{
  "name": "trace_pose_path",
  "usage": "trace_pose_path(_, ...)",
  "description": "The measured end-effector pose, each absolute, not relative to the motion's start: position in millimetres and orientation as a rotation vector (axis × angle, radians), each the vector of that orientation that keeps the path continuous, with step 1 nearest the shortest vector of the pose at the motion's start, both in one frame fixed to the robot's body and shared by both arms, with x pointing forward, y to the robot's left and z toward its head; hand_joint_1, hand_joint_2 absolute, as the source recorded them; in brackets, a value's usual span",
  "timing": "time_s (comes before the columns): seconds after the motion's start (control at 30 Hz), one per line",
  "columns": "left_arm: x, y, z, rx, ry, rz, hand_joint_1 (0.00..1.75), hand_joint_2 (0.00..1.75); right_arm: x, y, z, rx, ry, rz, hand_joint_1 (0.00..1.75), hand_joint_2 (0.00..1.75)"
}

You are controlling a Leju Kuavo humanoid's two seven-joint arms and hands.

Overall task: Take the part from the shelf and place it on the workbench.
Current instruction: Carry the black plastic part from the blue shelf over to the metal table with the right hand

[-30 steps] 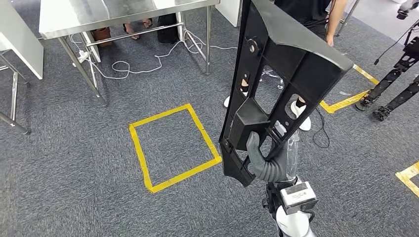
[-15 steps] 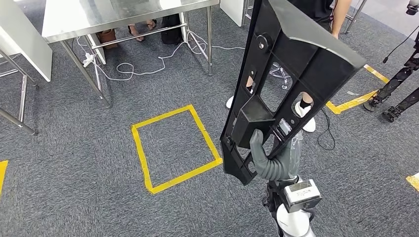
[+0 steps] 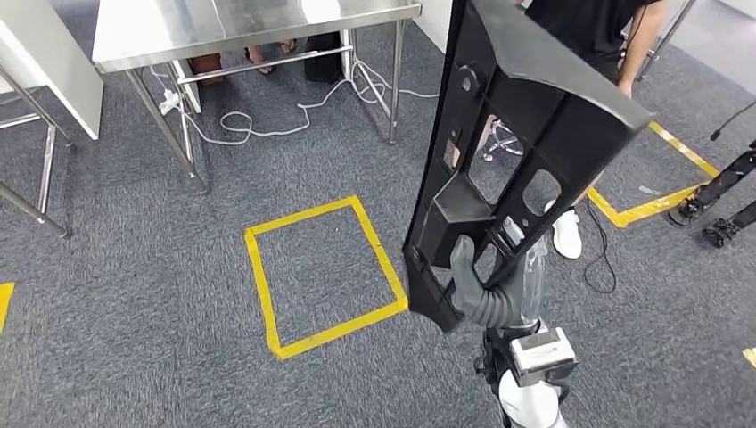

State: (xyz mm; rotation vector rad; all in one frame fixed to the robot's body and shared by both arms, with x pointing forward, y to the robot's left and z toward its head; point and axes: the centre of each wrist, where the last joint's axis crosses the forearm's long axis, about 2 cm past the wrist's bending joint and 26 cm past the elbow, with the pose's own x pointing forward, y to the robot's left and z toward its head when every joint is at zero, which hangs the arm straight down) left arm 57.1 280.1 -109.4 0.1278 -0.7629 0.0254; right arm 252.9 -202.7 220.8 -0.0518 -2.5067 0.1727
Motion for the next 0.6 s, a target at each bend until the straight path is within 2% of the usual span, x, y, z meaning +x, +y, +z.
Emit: trace_pose_path(0.6, 54.4, 277.3, -109.7, 0.129, -0.756, 0.039, 0.0, 1.75, 252.3, -201.7, 219.5, -0.063, -2.505, 0.159, 1.75, 1.75)
